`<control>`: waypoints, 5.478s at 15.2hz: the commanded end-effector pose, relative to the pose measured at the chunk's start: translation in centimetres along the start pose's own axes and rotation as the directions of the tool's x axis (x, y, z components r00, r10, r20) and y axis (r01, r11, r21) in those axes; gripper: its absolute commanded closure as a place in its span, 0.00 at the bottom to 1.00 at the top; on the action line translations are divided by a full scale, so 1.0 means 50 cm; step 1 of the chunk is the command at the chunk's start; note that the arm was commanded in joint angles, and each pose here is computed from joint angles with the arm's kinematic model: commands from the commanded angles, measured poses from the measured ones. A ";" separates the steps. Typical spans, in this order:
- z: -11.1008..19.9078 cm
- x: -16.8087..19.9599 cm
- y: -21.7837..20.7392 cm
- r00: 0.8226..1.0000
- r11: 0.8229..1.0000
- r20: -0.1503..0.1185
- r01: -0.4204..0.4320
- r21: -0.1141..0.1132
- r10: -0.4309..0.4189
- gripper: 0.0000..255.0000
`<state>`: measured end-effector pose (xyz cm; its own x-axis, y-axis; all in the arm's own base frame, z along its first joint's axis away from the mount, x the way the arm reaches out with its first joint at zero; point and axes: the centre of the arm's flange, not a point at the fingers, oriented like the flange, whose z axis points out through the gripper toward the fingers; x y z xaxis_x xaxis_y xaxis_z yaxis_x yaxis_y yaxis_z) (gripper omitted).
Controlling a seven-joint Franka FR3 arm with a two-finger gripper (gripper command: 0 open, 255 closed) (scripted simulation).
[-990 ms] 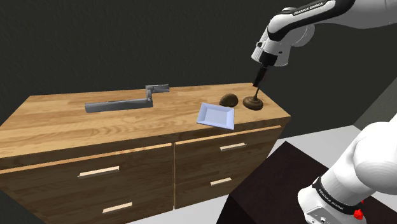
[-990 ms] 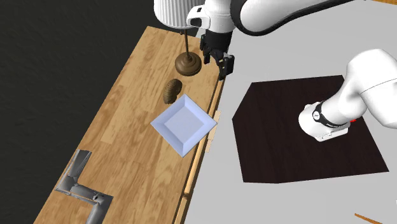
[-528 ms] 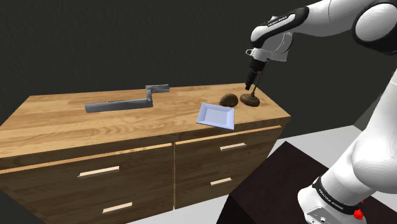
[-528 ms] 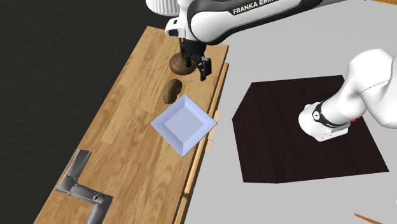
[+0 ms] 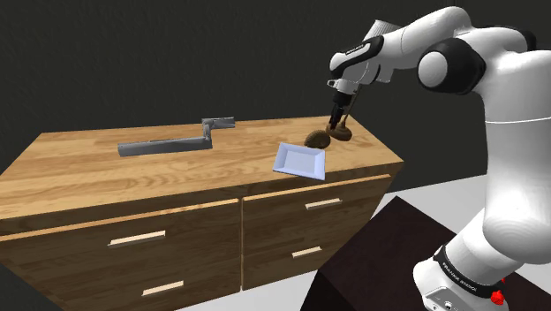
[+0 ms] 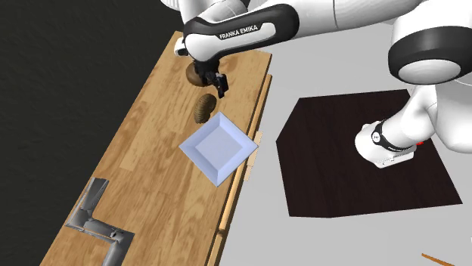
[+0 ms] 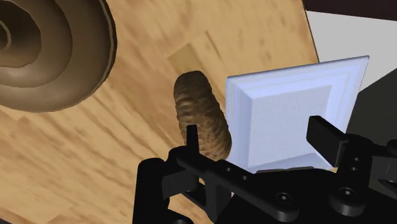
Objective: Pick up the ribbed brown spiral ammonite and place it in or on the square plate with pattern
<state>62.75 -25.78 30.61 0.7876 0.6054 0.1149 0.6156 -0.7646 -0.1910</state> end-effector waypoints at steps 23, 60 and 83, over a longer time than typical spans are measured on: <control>0.136 0.029 0.079 0.999 0.998 0.009 0.053 0.017 -0.053 1.00; 0.005 0.183 -0.263 0.999 0.998 0.009 0.053 0.017 -0.053 1.00; 0.170 0.163 -0.231 0.999 0.998 0.009 0.053 0.017 -0.053 1.00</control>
<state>62.23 -10.60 26.78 0.7533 0.6438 0.1345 0.6575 -0.7311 -0.1823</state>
